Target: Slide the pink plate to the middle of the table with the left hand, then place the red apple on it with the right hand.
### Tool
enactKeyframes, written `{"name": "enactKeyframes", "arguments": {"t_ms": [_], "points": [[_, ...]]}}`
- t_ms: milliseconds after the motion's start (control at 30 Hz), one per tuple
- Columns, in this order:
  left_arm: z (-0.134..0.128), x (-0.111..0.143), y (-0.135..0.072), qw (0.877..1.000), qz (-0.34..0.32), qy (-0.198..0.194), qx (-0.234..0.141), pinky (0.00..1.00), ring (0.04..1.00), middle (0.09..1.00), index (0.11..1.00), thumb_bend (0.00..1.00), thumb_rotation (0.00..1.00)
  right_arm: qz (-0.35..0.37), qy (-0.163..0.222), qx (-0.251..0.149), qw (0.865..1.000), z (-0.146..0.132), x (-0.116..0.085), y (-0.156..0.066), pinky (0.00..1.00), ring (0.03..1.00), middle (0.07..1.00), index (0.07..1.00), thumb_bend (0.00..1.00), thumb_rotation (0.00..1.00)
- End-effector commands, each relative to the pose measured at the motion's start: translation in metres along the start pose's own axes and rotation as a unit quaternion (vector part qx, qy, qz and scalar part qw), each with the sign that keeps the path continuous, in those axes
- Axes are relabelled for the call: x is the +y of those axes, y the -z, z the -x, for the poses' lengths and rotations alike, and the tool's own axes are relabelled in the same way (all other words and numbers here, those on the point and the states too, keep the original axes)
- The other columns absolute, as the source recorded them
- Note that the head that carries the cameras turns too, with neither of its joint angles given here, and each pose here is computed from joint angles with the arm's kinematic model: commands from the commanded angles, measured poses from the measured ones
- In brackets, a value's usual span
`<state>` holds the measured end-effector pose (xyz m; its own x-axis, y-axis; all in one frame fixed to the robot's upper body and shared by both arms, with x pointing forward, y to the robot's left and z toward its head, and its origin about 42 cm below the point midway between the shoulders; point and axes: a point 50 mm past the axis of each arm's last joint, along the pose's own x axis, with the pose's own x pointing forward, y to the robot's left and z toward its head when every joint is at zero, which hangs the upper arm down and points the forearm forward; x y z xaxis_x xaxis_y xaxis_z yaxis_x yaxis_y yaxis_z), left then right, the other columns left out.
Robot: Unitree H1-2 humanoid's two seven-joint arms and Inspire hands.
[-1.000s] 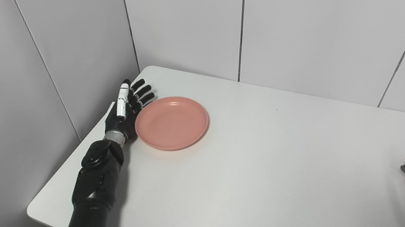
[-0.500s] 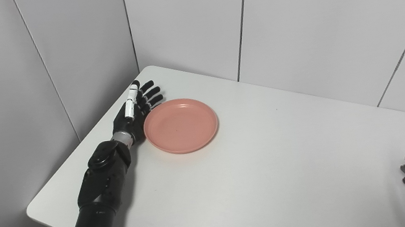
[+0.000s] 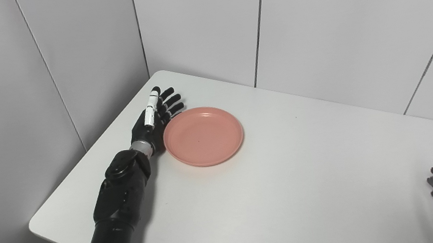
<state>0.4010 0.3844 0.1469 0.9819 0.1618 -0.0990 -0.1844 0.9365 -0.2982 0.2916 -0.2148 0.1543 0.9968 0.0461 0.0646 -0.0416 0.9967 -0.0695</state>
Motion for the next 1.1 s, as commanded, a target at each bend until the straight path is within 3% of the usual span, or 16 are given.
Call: {"name": "enactKeyframes", "arguments": {"t_ms": [0,533,1067], "points": [[-0.008,-0.015,-0.011,1.000,-0.002,0.013,-0.010,0.87,0.868,0.872,0.846,0.37,1.00,-0.002,0.001,-0.037,0.999,-0.006,0.000,-0.015,0.98,0.926,0.925,0.931,0.04,1.00],[-0.007,-0.039,-0.001,1.000,-0.016,0.019,-0.001,0.86,0.856,0.859,0.836,0.36,1.00,-0.006,0.002,-0.043,0.999,-0.008,-0.001,-0.012,0.92,0.902,0.908,0.906,0.06,1.00],[-0.001,-0.059,0.010,0.999,-0.017,0.030,0.016,0.84,0.843,0.846,0.831,0.36,1.00,-0.001,-0.001,-0.048,0.999,-0.008,-0.001,-0.008,0.93,0.911,0.917,0.911,0.08,1.00]]}}
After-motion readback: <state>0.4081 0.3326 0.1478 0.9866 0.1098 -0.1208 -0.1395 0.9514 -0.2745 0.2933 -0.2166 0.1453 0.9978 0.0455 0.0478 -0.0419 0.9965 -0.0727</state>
